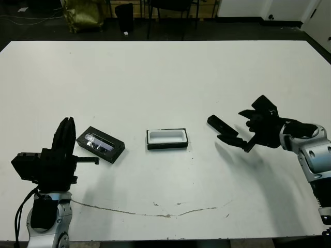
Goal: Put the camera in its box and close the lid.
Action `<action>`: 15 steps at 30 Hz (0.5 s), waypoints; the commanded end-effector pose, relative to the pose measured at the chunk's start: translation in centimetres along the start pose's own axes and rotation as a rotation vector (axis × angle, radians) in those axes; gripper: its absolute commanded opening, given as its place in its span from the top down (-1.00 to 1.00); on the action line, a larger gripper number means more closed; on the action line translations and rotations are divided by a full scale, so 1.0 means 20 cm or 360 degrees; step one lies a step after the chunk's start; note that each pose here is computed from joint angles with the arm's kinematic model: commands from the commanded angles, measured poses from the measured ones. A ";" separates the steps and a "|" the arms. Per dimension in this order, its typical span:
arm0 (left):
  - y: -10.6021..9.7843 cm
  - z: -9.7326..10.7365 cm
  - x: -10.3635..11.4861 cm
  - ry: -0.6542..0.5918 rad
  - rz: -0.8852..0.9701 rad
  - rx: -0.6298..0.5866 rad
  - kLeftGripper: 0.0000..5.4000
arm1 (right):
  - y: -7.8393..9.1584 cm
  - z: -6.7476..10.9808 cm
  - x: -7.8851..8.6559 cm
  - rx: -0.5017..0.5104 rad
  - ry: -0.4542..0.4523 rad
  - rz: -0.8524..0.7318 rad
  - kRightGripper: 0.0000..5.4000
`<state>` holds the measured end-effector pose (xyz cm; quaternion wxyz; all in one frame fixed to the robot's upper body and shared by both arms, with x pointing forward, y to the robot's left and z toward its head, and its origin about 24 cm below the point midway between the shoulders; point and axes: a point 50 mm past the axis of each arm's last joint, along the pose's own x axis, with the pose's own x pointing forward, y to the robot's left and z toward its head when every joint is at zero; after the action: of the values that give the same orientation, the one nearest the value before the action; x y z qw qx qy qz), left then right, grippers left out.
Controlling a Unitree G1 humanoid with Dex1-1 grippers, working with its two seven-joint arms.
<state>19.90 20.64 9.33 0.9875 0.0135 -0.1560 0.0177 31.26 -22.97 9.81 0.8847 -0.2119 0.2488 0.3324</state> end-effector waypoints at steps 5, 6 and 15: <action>0.01 -0.02 -0.02 0.0056 0.0000 0.0017 1.00 | 0.02 -0.05 0.03 0.0134 0.0061 -0.0008 -1.00; 0.01 -0.02 -0.02 0.0059 0.0003 0.0016 1.00 | 0.02 -0.06 0.03 0.0164 0.0065 -0.0003 -1.00; 0.01 -0.02 -0.02 0.0057 0.0001 0.0021 1.00 | 0.05 -0.08 0.06 0.0275 0.0075 0.0023 -1.00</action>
<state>19.88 20.59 9.33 0.9876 0.0145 -0.1554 0.0169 31.18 -22.53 8.55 0.8930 -0.1526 0.2817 0.3160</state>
